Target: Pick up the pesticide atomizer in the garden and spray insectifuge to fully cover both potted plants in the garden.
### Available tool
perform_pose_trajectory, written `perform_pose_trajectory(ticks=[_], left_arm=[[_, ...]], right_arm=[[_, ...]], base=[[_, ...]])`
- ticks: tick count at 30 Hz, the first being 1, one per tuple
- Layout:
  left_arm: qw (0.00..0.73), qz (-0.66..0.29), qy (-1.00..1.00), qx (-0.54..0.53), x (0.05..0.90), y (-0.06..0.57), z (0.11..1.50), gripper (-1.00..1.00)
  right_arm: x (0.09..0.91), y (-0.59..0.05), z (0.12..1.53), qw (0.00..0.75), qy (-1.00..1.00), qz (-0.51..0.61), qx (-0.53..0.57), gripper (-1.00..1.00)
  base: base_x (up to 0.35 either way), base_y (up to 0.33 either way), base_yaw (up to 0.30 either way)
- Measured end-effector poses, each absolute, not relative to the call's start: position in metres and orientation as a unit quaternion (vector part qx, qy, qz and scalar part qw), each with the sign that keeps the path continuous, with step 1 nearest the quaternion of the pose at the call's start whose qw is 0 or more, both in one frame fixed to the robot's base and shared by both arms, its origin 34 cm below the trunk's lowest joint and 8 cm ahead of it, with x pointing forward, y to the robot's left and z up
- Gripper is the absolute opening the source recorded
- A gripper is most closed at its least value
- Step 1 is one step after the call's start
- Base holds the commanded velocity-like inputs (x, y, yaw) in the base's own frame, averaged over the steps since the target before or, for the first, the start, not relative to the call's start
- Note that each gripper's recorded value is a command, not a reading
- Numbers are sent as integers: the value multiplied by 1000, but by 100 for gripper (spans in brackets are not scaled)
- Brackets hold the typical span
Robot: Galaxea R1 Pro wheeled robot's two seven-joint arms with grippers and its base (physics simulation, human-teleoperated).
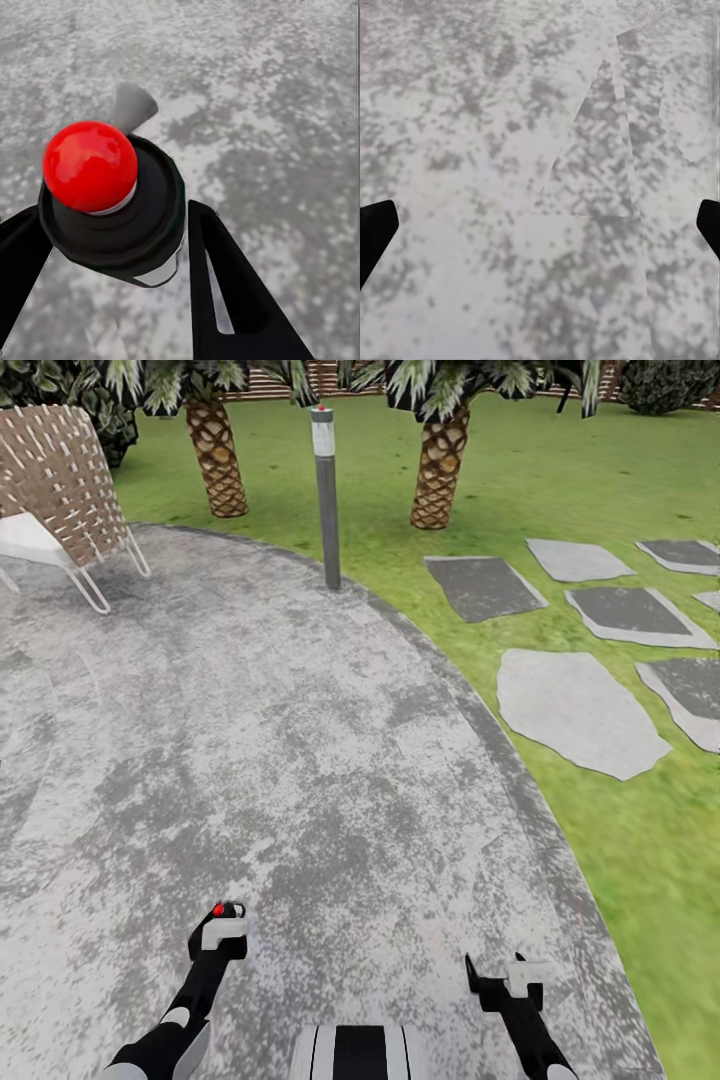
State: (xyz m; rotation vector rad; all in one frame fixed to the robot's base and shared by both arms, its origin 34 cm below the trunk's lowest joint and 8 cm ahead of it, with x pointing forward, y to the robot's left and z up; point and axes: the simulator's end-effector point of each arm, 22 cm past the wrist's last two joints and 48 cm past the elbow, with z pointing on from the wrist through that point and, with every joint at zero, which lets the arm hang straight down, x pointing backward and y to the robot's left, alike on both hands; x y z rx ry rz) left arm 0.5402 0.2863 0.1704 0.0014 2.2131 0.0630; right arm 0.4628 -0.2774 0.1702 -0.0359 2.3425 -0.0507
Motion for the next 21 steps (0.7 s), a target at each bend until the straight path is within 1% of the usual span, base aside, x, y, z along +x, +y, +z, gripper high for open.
perform_pose_trajectory(ticks=[7, 14, 18, 21], left_arm=[[449, 25, 893, 5, 537, 288, 180, -100], [416, 27, 909, 8, 472, 292, 172, -100], [395, 44, 918, 9, 433, 315, 168, -100], [389, 56, 919, 4, 420, 331, 170, -100]], right_arm=[[474, -284, 186, 409, 912, -25, -16, 100], [475, -294, 196, 415, 909, -31, -20, 100], [460, -295, 197, 412, 910, -32, -20, 100], [454, -296, 201, 422, 906, -32, -21, 100]], base=[[0, 0, 0], [0, 0, 0], [0, 0, 0], [0, 0, 0]])
